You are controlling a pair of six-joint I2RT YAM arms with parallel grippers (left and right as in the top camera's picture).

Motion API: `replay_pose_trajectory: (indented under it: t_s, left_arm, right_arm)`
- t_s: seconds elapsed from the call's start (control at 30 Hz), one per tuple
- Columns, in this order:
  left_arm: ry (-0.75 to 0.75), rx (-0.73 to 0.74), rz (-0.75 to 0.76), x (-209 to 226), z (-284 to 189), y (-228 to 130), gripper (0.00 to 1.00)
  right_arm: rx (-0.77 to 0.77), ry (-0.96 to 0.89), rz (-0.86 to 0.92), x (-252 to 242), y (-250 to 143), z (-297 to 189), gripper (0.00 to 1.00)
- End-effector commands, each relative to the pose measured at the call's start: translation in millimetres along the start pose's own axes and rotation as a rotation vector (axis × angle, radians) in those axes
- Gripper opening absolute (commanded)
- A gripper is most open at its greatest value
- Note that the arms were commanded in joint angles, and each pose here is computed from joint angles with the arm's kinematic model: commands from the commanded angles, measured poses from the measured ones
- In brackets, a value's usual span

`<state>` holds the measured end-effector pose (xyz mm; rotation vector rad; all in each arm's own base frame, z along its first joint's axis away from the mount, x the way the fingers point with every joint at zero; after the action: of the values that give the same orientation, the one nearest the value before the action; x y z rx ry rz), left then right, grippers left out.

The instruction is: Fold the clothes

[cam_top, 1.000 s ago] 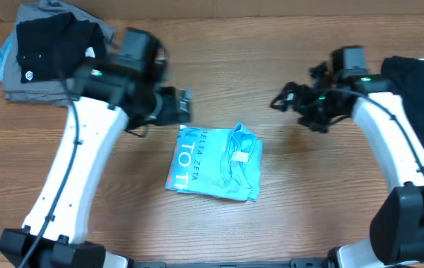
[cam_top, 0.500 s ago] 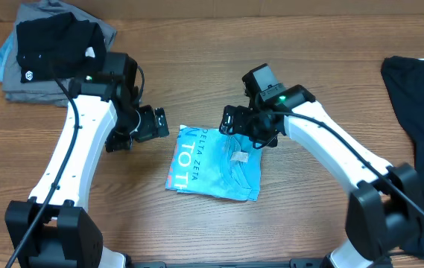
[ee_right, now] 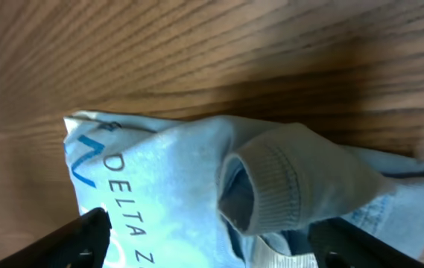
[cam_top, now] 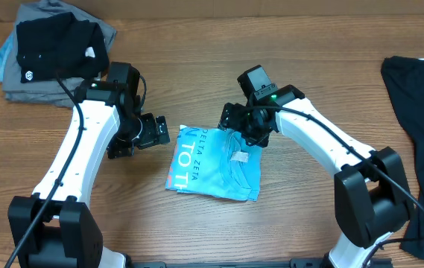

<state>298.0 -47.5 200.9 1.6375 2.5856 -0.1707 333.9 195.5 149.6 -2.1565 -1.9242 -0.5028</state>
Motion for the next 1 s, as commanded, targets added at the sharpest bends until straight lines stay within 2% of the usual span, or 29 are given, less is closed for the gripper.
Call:
replay_pose_trajectory:
  t_s: [0.0,0.1,0.17,0.27,0.3,0.33,0.43,0.5,0.67,0.73,0.77,0.87,0.97]
  left_arm:
    - [0.008,-0.006,-0.005,1.5,1.9,1.7,1.0]
    - [0.004,-0.012,-0.005,1.0,1.9,2.7,1.0]
    - [0.004,-0.012,-0.004,0.9,1.9,2.6,1.0]
    - [0.004,-0.012,-0.004,0.9,1.9,2.6,1.0]
    - [0.004,-0.012,-0.004,0.8,2.0,2.7,1.0]
    - [0.004,-0.013,-0.004,0.8,1.9,2.8,1.0]
    - [0.004,-0.013,-0.004,0.8,2.0,2.7,1.0]
    - [0.004,-0.013,-0.001,0.8,2.0,2.8,1.0]
    - [0.001,-0.017,0.0,0.4,2.0,3.5,1.0]
    - [-0.001,-0.021,0.0,0.0,2.0,4.0,1.0]
    - [-0.002,-0.022,0.001,-0.1,2.0,4.2,1.0]
    - [-0.004,-0.025,0.001,-0.5,2.0,4.7,1.0]
    - [-0.003,-0.025,0.001,-0.4,2.0,4.6,1.0]
  right_arm:
    - [0.009,0.001,0.037,-0.2,6.8,10.3,0.88]
    - [0.016,-0.005,0.04,-2.5,8.5,18.2,0.86]
    - [0.008,-0.007,0.047,-5.1,11.7,19.3,0.79]
    - [-0.014,-0.027,0.066,-13.1,17.7,17.0,0.55]
    - [-0.02,-0.036,0.075,-16.5,19.8,16.3,0.5]
    - [-0.026,-0.051,0.096,-24.3,23.6,14.4,0.39]
    - [-0.027,-0.065,0.133,-37.3,29.2,10.2,0.13]
    - [-0.029,-0.078,0.155,-46.9,32.9,7.1,0.04]
    - [-0.046,-0.189,0.2,-74.2,37.8,-0.5,0.04]
    - [-0.04,-0.212,0.184,-81.4,38.4,-2.8,0.09]
    - [-0.035,-0.224,0.19,-84.7,37.9,-3.9,0.13]
    - [-0.004,-0.247,0.198,-93.3,34.9,-6.8,0.58]
    - [0.047,-0.365,0.217,-110.8,25.4,-13.5,0.62]
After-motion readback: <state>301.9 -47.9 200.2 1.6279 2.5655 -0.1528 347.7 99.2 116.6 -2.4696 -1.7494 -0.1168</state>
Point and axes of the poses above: each gripper's point midway between its finger pads, its own z axis out along the fingers, its own x axis along the line the jaws close on, y = z × x, the point moved 9 cm from there along -z, back along the fingers, and after that the axes turned 10 degrees about -z, right-handed, at the moved point
